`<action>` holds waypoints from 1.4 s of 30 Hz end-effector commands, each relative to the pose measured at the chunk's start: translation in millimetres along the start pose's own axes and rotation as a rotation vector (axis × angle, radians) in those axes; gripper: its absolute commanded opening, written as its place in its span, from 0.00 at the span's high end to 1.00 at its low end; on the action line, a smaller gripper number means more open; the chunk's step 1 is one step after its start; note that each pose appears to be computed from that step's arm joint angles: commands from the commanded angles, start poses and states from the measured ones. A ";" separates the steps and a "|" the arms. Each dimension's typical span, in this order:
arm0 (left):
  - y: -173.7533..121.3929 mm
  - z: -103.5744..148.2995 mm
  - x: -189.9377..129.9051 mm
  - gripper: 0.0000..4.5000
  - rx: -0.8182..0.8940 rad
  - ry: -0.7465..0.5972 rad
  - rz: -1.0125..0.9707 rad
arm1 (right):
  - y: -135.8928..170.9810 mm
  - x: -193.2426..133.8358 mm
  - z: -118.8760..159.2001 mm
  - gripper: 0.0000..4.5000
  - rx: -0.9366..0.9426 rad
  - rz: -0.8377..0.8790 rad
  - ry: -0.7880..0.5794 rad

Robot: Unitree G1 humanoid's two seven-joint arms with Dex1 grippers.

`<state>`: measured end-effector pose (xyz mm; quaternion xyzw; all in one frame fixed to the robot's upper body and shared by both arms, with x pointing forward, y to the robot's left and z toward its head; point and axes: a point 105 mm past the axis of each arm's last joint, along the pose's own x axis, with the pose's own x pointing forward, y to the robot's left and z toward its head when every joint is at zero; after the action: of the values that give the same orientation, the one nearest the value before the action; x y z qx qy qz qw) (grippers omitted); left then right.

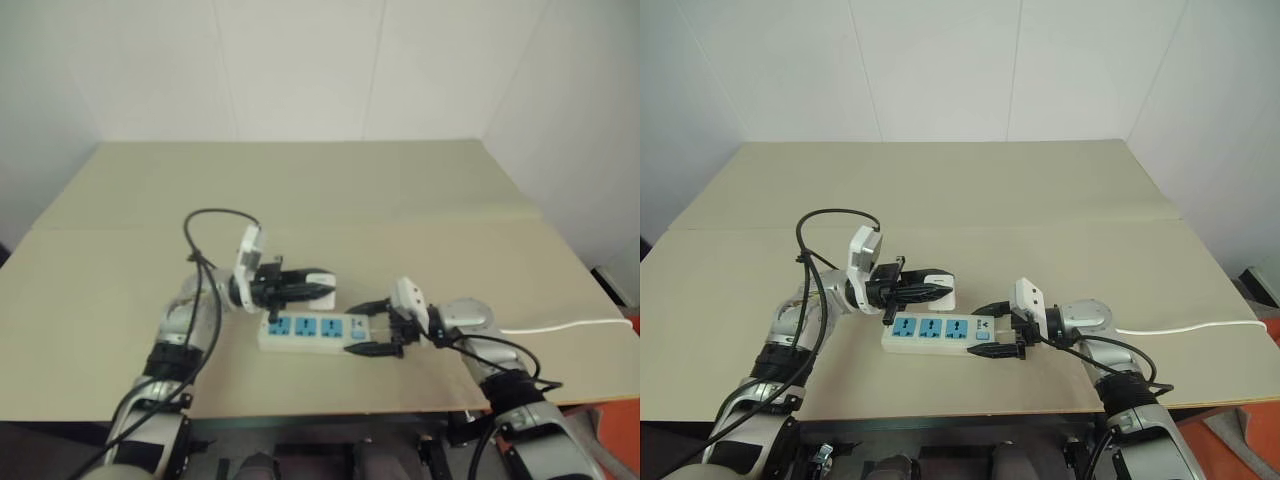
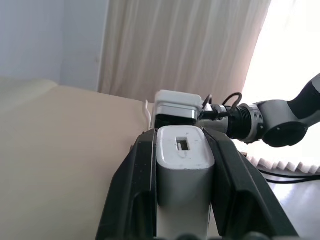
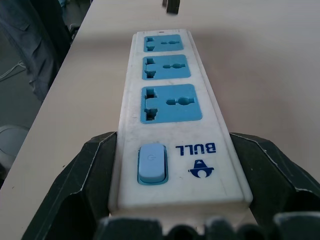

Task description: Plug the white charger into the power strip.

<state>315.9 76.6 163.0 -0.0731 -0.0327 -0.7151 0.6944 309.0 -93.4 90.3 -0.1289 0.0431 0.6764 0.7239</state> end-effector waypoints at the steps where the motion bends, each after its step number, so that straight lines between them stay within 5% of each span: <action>1: -3.8 0.3 5.0 0.77 0.027 0.002 -0.050 | 8.8 6.4 -7.6 0.25 0.019 0.062 0.026; 14: -13.2 -29.1 11.3 0.77 0.051 0.021 -0.068 | 7.2 4.6 -8.5 0.25 0.014 0.058 0.036; 42: -2.8 -42.7 10.5 0.77 0.045 0.022 -0.034 | 9.1 6.5 -8.8 0.25 0.016 0.061 0.037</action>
<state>308.7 61.4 122.8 -0.0605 -0.0449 -0.7255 0.6841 309.4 -94.0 90.5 -0.1330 0.0435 0.6805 0.7193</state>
